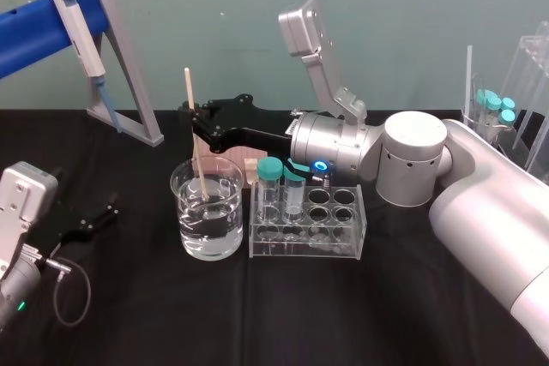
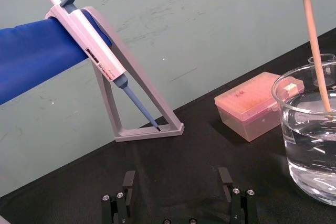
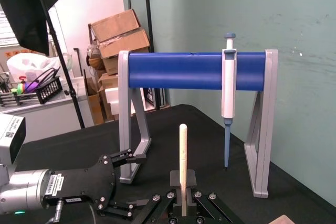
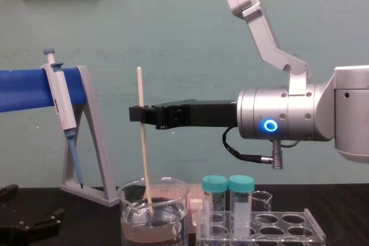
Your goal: Hold the thermometer with one hand and immerse one end into the beaker, then reinsert it into the test tube rack.
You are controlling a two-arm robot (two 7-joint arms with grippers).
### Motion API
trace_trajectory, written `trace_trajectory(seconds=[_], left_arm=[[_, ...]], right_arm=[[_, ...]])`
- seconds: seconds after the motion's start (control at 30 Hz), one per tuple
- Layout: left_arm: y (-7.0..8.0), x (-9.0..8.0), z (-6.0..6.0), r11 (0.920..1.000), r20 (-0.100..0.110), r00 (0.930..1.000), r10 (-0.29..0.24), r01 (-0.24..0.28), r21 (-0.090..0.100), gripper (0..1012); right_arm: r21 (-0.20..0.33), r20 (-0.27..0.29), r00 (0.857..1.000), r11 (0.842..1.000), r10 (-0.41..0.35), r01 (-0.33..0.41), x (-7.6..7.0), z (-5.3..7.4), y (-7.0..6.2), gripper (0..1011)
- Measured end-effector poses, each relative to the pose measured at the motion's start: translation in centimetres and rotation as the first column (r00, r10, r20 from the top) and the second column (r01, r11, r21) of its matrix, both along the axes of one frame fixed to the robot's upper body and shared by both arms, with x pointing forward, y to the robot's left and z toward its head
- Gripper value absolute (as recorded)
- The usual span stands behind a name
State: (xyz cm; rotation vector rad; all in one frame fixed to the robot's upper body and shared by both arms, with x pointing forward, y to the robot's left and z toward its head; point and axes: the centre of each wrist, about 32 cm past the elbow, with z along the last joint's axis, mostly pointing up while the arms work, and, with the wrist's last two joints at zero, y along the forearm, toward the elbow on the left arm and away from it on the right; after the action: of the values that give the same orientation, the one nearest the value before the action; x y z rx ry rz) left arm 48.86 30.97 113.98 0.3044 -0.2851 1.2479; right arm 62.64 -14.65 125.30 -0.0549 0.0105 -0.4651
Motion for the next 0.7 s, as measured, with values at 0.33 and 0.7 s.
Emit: trace_trajectory(seconds=[0.33,0.7], left_arm=[[0.0,0.0,0.0,1.0000,0.000,1.0000,0.000,0.000,0.000,1004],[0.0,0.0,0.0,1.0000,0.000,1.0000,0.000,0.000,0.000,1004]], right_arm=[[-0.005,-0.006,1.000,1.000,-0.009,0.009,0.1,-0.5,0.3,48],[-0.018,-0.018,1.000,1.000,-0.021,0.021,0.5,-1.2,0.4,48]])
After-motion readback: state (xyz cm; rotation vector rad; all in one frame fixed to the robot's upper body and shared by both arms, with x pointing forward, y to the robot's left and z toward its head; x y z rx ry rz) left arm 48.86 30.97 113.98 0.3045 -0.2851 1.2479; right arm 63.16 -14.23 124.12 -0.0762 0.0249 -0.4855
